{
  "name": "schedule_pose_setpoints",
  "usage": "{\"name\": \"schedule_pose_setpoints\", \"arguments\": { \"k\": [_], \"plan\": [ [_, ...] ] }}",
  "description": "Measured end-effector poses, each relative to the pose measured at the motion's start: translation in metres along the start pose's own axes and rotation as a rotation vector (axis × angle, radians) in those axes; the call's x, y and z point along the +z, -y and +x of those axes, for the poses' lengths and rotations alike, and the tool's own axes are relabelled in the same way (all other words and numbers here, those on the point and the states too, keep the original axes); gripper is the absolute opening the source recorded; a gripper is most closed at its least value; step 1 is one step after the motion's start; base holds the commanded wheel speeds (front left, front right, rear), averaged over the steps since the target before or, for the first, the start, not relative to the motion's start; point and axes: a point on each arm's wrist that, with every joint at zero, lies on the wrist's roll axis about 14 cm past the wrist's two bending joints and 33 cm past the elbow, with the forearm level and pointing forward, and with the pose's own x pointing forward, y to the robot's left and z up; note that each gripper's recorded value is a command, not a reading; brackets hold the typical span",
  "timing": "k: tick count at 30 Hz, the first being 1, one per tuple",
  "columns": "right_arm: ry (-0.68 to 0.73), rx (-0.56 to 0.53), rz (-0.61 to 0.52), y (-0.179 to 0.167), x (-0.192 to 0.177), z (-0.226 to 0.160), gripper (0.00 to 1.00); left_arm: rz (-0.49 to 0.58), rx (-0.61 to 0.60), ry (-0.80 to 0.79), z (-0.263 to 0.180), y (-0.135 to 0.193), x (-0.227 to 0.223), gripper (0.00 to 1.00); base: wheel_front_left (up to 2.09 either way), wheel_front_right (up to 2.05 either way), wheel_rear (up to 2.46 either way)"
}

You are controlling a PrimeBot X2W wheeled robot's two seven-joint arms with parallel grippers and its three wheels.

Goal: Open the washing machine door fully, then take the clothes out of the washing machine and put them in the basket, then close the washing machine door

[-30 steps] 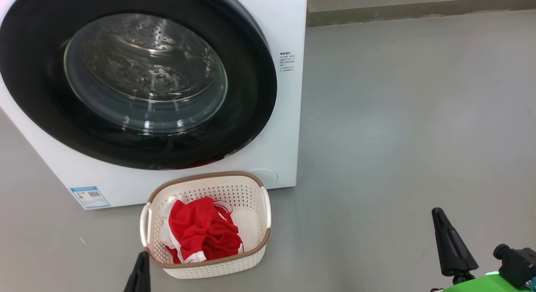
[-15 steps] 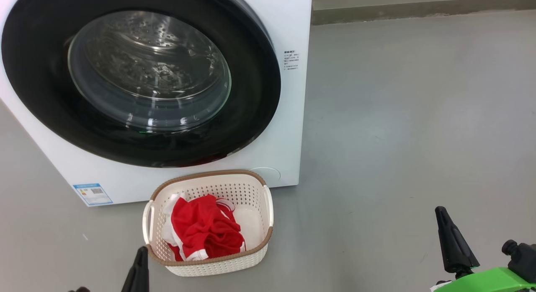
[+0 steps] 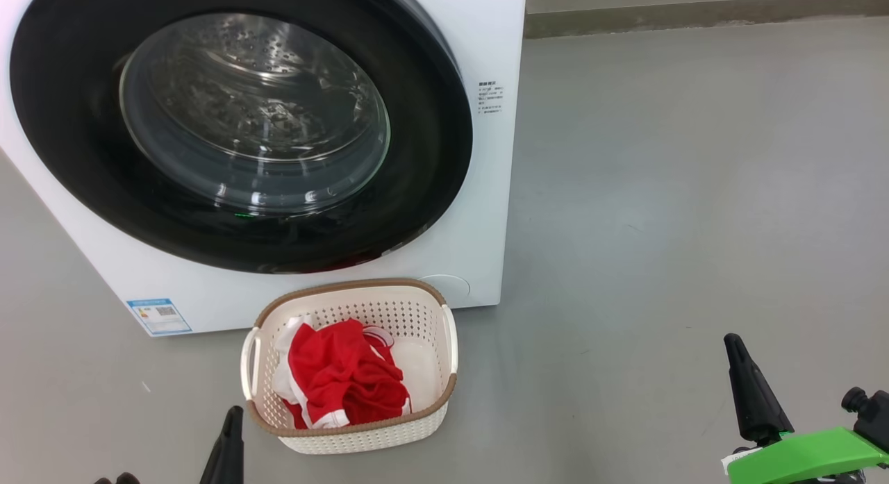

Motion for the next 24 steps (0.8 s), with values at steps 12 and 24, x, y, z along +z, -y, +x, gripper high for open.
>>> {"name": "schedule_pose_setpoints", "arguments": {
  "k": [12, 24],
  "plan": [
    [-0.032, -0.026, 0.143, 0.005, -0.008, 0.003, 0.00, -0.142, 0.016, -0.010, 0.004, -0.004, 0.001, 0.00, 0.00, 0.00, 0.00],
    [-0.049, -0.029, 0.298, 0.002, -0.010, 0.013, 0.00, -0.291, 0.028, -0.023, 0.007, -0.008, 0.002, 0.00, 0.00, 0.00, 0.00]
  ]
}}
